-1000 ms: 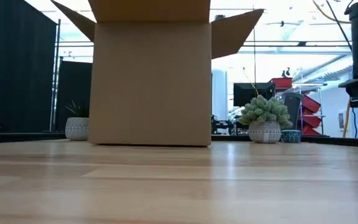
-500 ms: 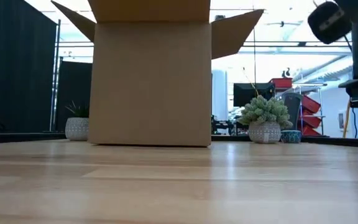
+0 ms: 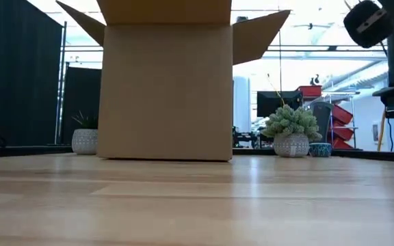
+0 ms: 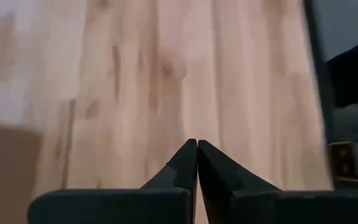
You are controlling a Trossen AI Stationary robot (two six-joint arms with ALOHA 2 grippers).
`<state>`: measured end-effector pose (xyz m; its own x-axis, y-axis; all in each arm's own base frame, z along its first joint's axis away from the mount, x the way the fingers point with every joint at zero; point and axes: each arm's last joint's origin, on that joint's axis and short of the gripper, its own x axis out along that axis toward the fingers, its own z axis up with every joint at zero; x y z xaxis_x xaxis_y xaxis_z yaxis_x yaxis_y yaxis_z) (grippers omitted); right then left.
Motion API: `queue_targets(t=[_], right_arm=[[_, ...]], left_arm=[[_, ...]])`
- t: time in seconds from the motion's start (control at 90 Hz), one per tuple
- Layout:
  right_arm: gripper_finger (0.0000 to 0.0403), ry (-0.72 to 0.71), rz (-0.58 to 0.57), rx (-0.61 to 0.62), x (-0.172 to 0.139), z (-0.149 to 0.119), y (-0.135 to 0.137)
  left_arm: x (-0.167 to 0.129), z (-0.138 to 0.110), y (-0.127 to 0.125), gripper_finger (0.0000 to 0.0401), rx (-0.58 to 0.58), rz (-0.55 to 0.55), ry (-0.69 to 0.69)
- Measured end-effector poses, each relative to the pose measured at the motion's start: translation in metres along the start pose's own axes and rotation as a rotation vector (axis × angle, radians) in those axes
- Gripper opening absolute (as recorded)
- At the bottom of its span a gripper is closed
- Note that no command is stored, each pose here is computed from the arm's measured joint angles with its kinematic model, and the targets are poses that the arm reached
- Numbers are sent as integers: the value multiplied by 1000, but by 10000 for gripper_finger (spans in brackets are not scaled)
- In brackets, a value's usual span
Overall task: Wrap mug
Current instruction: Return to Home Position
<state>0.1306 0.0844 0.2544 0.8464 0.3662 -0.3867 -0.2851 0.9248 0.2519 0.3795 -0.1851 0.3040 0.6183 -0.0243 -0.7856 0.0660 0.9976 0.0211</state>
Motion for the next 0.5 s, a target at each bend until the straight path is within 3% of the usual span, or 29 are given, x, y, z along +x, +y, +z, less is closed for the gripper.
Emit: queue_targets(t=[0.133, 0.356, 0.5], right_arm=[[2, 4, 29, -37, -1, -1, 5], [2, -78, 91, -72, -3, -10, 7], [2, -148, 10, -22, -3, -30, -5]], left_arm=[[-9, -23, 18, 0, -51, -55, -150], [-37, -100, 28, 0, -123, -108, -429], [-54, -141, 41, 0, -292, -110, -450]])
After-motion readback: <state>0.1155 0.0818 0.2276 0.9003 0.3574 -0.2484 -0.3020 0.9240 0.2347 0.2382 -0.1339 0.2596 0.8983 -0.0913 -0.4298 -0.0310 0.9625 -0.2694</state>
